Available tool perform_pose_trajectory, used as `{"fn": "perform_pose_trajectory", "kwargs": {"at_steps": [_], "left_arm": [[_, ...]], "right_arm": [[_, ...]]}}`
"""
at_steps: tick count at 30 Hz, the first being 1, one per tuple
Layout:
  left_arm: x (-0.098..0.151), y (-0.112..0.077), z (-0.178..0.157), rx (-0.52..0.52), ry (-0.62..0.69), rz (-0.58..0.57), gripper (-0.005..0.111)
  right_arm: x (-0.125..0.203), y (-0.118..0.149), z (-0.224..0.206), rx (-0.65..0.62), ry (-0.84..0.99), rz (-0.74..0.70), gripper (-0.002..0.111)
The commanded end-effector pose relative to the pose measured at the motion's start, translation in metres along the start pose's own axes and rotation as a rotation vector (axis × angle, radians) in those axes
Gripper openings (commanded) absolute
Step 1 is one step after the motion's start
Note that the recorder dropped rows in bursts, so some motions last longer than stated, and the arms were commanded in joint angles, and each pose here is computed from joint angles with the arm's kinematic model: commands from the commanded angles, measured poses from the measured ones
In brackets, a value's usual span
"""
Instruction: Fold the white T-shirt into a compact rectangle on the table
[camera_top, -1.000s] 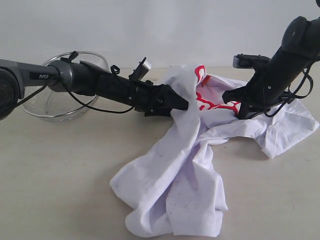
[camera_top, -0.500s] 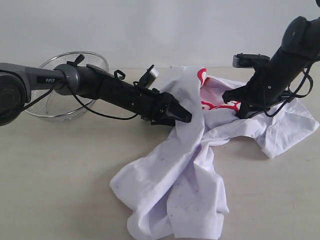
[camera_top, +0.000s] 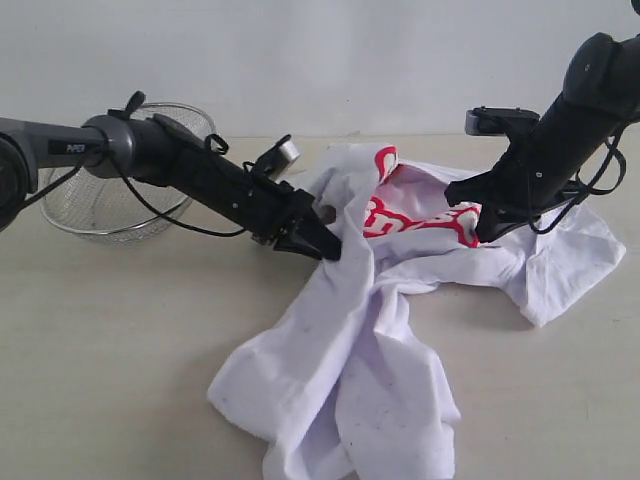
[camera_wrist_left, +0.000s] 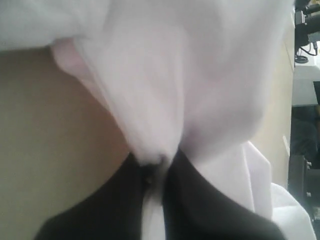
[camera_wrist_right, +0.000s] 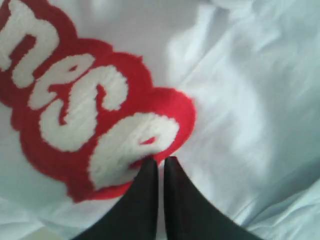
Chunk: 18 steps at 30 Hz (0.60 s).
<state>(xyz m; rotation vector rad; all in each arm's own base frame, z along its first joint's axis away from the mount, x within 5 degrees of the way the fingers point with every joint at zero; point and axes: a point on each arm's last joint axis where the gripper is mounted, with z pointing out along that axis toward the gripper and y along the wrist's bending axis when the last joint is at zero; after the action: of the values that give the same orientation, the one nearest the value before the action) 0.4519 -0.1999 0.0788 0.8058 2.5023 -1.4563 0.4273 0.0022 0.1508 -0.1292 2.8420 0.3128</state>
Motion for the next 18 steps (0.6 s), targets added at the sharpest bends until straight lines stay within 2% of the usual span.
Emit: {"fn": "perform_pose_trajectory", "kwargs": {"at_steps": [1,7,14,18], "left_arm": [[0.003,0.019,-0.034,-0.054,-0.025,-0.071,0.005],[0.006,0.033,-0.058,-0.074,-0.072,-0.118,0.005],[0.005,0.033,-0.058,-0.068,-0.080,-0.121,0.005],[0.005,0.033,-0.058,-0.068,-0.079,-0.121,0.005]], "right_arm": [[-0.003,-0.003,0.000,0.023,-0.039,-0.010,0.000],[-0.003,-0.003,0.000,0.021,-0.034,-0.010,0.000],[0.000,-0.003,0.002,0.015,-0.003,-0.011,0.000],[0.005,-0.008,0.020,0.024,0.044,-0.017,0.000]]}}
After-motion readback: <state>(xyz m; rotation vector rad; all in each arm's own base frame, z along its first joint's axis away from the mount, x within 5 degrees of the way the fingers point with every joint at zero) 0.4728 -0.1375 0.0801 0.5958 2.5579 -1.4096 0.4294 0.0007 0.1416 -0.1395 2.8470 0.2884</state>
